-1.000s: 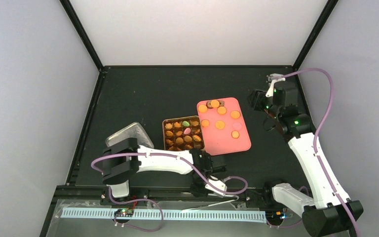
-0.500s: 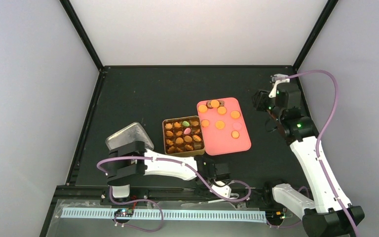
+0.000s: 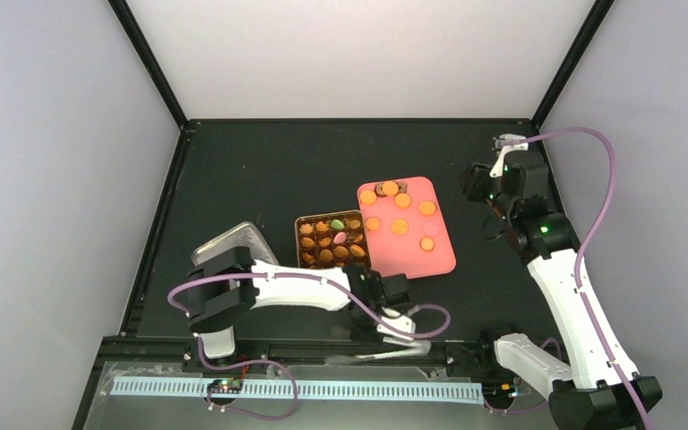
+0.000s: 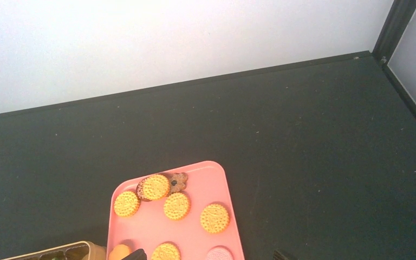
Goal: Pack the cookies
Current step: Pick up the clamp at the corner of the board, then pass from the left arm to the right
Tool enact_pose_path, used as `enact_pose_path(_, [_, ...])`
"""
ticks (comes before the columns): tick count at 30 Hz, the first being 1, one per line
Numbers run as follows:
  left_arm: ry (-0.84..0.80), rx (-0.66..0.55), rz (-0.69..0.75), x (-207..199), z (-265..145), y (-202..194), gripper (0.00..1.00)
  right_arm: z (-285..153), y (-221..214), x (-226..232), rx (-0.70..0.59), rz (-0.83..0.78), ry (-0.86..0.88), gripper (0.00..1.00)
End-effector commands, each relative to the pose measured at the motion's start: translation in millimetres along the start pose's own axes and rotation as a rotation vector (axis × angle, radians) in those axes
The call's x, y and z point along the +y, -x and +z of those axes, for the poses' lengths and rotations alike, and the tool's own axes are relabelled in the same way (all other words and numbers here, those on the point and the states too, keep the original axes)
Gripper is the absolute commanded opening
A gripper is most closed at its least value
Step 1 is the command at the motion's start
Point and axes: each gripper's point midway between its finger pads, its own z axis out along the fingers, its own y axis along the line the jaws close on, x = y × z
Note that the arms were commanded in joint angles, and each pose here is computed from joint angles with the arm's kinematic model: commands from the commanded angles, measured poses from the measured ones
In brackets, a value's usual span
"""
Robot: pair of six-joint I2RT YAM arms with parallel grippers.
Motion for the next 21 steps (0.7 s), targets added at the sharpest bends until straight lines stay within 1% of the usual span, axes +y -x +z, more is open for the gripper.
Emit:
enact_pose_path(1, [0.164, -0.029, 0.009, 57.3, -41.0, -10.3, 0.02, -4.8, 15.3, 4.1, -0.046, 0.009, 0.020, 0.62])
enact_pose_path(6, [0.185, -0.072, -0.082, 89.7, -79.2, -25.4, 0.02, -4.4, 21.7, 15.7, -0.046, 0.029, 0.075, 0.62])
enact_pose_path(10, [0.144, -0.133, -0.172, 104.6, -105.2, -34.2, 0.02, -3.7, 26.3, 24.8, -0.039, 0.040, 0.118, 0.63])
enact_pose_path(13, [0.134, -0.184, -0.239, 120.9, -125.4, -39.0, 0.02, -5.9, 29.2, 35.4, -0.033, 0.057, 0.174, 0.71])
enact_pose_path(17, [0.097, -0.327, -0.352, 148.1, -167.8, -35.1, 0.02, -14.4, 35.1, 55.5, -0.039, 0.081, 0.298, 0.80])
enact_pose_path(21, [-0.002, -0.542, -0.455, 170.9, -225.1, -23.7, 0.02, -24.6, 35.0, 80.4, -0.030, 0.123, 0.479, 0.90])
